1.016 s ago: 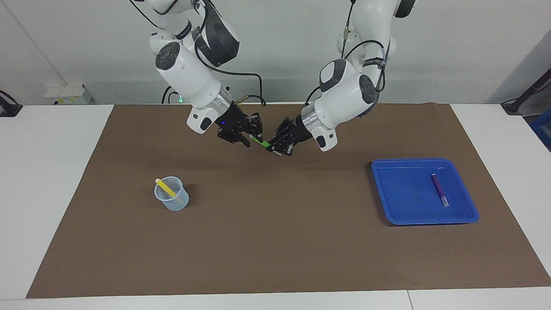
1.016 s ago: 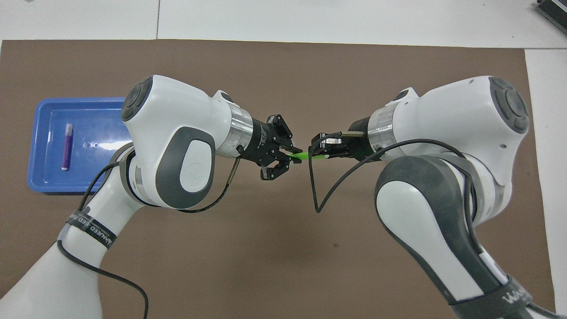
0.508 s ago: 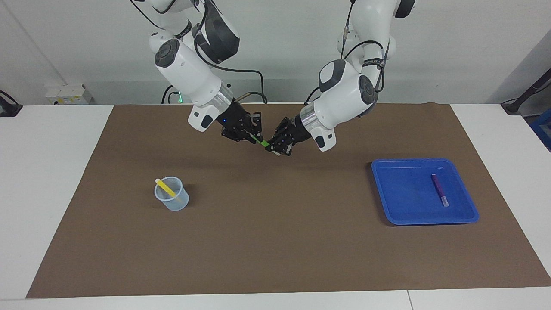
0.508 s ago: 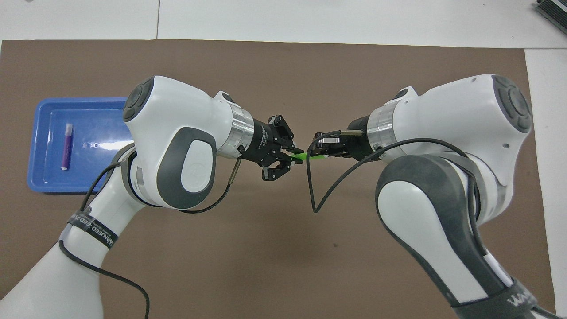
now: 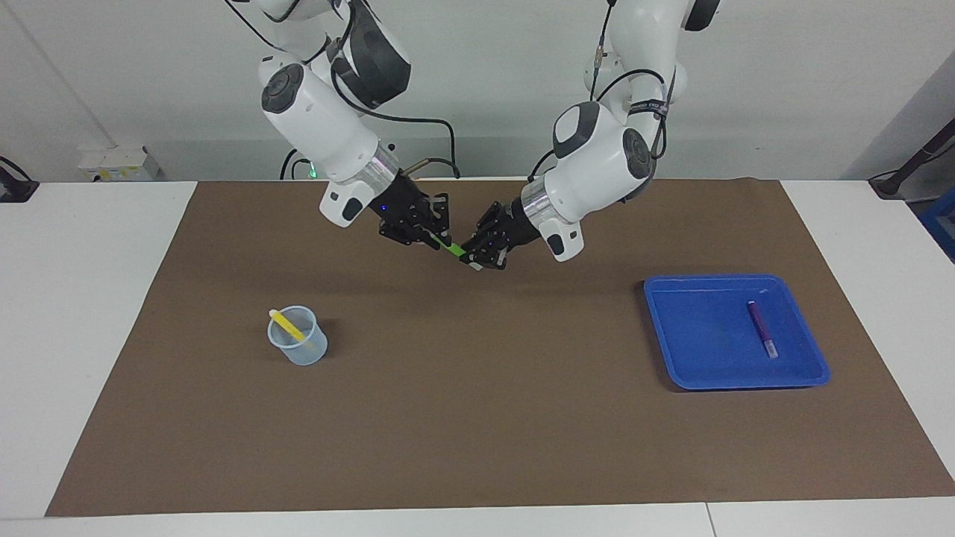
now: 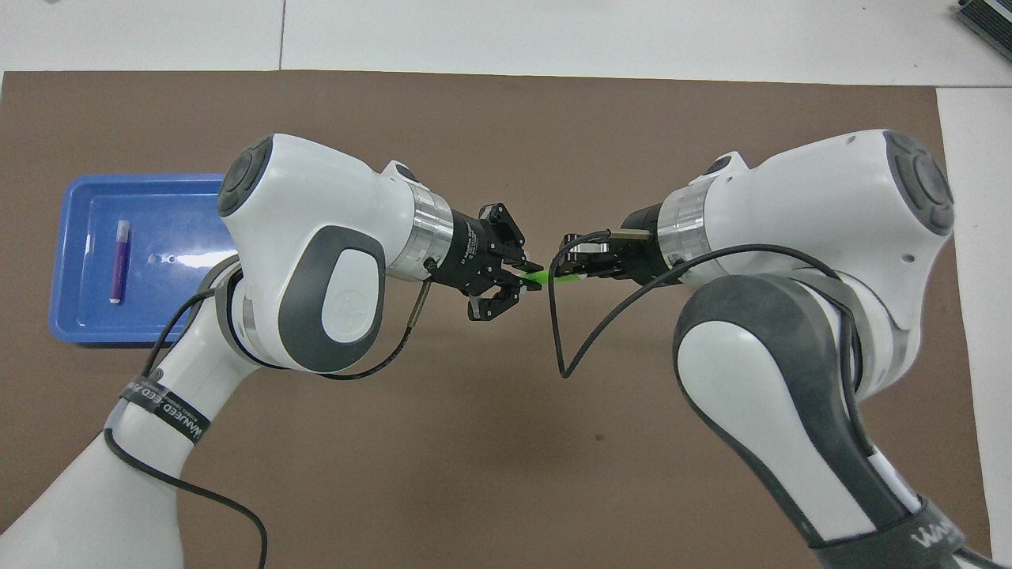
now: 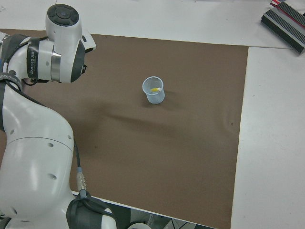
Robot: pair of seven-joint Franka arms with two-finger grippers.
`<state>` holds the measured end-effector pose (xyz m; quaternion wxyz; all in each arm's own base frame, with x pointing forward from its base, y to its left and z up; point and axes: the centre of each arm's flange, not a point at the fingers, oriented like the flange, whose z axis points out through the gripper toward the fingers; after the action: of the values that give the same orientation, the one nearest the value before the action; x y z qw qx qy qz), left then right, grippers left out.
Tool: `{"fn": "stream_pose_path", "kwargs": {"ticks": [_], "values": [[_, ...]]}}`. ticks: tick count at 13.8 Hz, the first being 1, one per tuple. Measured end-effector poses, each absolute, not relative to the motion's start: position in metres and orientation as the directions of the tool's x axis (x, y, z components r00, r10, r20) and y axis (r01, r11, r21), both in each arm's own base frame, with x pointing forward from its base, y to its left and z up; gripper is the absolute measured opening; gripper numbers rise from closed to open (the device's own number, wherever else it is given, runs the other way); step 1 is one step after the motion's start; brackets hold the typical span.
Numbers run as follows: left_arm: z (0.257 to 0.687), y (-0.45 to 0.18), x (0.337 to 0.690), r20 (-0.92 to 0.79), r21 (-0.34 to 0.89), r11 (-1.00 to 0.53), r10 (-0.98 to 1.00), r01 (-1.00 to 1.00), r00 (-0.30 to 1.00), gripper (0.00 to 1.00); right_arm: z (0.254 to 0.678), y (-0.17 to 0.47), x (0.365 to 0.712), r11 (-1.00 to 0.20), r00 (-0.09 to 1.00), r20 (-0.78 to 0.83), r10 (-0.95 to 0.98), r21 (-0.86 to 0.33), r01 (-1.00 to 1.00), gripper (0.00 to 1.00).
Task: Transfer and insert pens with both arms
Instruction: 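Open the left gripper while the right gripper pulls the pen away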
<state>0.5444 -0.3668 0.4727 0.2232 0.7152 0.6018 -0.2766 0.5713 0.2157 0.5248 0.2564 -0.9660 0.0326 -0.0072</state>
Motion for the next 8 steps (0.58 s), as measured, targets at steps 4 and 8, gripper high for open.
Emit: {"fn": "stream_pose_path", "kwargs": {"ticks": [4, 8], "values": [[0.471, -0.364, 0.543, -0.659, -0.001, -0.194, 0.738, 0.981, 0.145, 0.89, 0.527, 0.195, 0.578, -0.869, 0.997, 0.008, -0.072, -0.492, -0.059, 0.21], [0.472, -0.36, 0.535, -0.652, 0.011, -0.235, 0.736, 0.972, 0.185, 1.0, 0.53, 0.122, 0.59, -0.892, 0.997, 0.072, 0.036, -0.447, 0.064, 0.21]]}}
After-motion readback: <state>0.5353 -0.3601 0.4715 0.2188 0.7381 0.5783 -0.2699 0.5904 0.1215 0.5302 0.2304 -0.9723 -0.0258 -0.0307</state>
